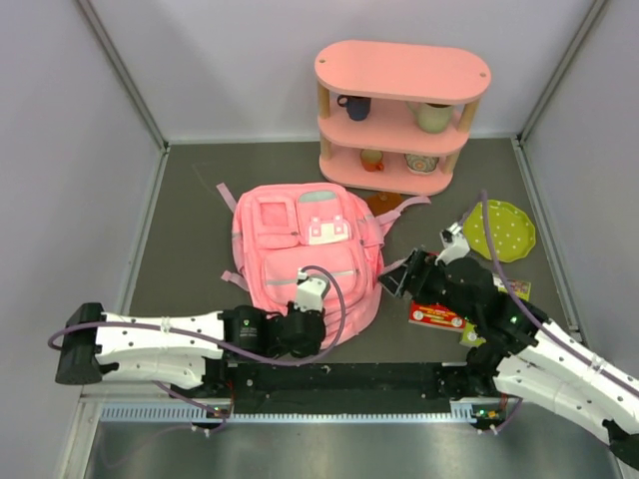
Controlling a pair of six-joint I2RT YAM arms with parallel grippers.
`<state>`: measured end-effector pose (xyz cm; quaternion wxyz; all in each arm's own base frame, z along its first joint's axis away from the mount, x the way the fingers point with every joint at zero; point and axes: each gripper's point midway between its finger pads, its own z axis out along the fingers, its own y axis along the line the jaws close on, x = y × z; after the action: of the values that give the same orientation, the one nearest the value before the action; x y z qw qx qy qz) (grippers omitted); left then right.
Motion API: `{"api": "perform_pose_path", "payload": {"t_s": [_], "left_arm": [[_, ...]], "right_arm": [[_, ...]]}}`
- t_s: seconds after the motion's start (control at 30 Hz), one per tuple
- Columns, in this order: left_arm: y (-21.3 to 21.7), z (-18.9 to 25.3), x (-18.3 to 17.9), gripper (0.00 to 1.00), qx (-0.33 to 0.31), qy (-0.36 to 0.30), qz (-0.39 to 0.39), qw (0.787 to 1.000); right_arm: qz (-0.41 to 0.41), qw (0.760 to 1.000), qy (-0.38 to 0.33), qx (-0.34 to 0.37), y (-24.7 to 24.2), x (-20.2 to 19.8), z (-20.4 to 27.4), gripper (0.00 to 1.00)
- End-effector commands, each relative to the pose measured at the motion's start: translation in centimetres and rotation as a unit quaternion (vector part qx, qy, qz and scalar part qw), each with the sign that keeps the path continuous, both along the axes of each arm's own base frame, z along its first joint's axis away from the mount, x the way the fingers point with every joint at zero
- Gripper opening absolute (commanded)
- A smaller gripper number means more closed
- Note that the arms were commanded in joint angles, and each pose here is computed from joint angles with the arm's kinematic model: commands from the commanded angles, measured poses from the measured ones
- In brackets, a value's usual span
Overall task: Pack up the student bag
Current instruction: Unzip the student bag at the center of the board.
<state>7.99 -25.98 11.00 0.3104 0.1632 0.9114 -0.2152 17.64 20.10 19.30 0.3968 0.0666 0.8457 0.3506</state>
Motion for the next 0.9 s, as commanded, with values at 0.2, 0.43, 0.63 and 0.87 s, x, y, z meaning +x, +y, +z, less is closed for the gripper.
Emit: {"api": "perform_pose_path", "payload": {"t_s": [0.2, 0.43, 0.63, 0.87], "left_arm": [[-5.9, 4.6, 0.5, 0.00, -0.064, -0.033, -0.053, 0.996], [-7.0, 4.8, 0.0, 0.00, -0.068, -0.029, -0.080, 0.994], [-6.7, 4.8, -0.2, 0.00, -0.068, -0.030, -0.089, 0.993], [-6.1, 5.0, 0.0, 0.00, -0.067, -0.040, -0.089, 0.993]], "right_arm": [[0.082, 0.976, 0.152, 0.133, 7.0, -5.4, -4.3, 0.82], [0.077, 0.971, 0.173, 0.147, 9.3, -4.8, -5.1, 0.81], [0.039, 0.977, 0.161, 0.133, 8.1, -3.8, -5.9, 0.34], [-0.012, 0.983, 0.139, 0.118, 5.1, -3.2, -6.9, 0.00]]}}
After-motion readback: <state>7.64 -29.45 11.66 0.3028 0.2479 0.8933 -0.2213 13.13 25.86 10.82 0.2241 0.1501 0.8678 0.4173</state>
